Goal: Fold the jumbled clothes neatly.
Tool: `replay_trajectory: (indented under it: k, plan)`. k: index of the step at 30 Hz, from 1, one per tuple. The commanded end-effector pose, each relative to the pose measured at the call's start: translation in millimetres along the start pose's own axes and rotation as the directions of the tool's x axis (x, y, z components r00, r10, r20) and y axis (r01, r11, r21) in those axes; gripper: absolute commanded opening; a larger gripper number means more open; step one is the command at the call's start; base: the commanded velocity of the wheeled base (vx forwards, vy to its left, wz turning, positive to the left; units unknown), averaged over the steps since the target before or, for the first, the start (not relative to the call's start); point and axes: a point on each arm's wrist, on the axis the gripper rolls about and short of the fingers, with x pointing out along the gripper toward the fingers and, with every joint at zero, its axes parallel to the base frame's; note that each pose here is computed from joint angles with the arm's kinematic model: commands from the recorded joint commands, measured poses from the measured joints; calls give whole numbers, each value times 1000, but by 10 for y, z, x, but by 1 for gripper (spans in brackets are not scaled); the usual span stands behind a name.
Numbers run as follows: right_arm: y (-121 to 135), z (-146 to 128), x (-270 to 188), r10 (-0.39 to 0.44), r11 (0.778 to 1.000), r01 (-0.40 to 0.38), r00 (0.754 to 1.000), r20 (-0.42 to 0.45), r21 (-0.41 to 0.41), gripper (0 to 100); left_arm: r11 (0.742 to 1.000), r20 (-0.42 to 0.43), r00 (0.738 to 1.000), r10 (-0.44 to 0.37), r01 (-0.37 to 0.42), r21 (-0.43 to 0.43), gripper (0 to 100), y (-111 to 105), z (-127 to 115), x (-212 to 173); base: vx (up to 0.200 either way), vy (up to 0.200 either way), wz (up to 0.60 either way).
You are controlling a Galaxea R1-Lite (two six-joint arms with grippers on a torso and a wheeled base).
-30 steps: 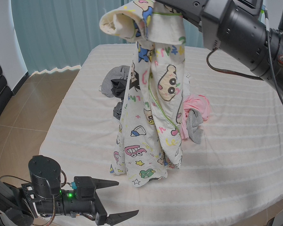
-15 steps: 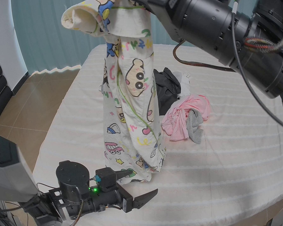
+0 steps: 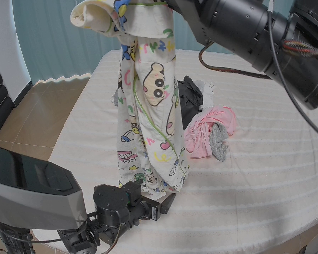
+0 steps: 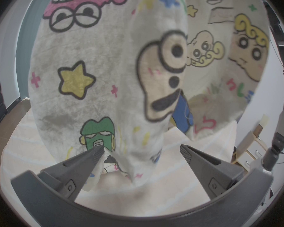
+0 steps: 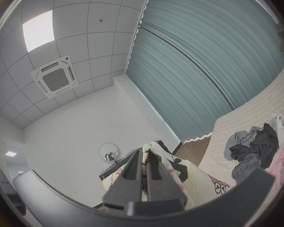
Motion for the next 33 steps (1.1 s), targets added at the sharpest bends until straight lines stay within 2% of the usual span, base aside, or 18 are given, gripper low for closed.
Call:
replay_trajectory:
  k: [1,7,9,12,17,21,29,33]
  plan:
    - [18,33,-40,3,1000,-3,1000,4,16,0,999,51,998,34,-33,-14,100,-42,6,184,0,0,0]
    - [21,50,-60,1,1000,-2,1000,8,26,0,998,71,996,58,-57,-18,100,-59,7,272,0,0,0]
    - [30,64,-84,3,1000,-4,1000,9,28,0,992,82,988,127,-126,-21,100,-56,-28,344,0,0,0]
    - [37,77,-104,4,1000,-4,1000,10,28,0,985,87,981,174,-173,-24,100,-34,-49,388,0,0,0]
    - [8,122,-128,-7,1000,6,1000,21,22,0,982,85,978,191,-190,-22,100,5,-47,387,0,0,0]
    - [-11,137,-187,-16,1000,15,1000,18,22,0,971,95,967,237,-240,22,100,118,-19,422,0,0,0]
    - [-71,156,-219,-37,999,37,999,20,16,0,963,102,959,266,-270,26,100,124,-1,412,0,0,0]
    - [-130,192,-246,-56,998,56,998,28,7,0,946,89,944,318,-322,32,100,146,-33,354,0,0,0]
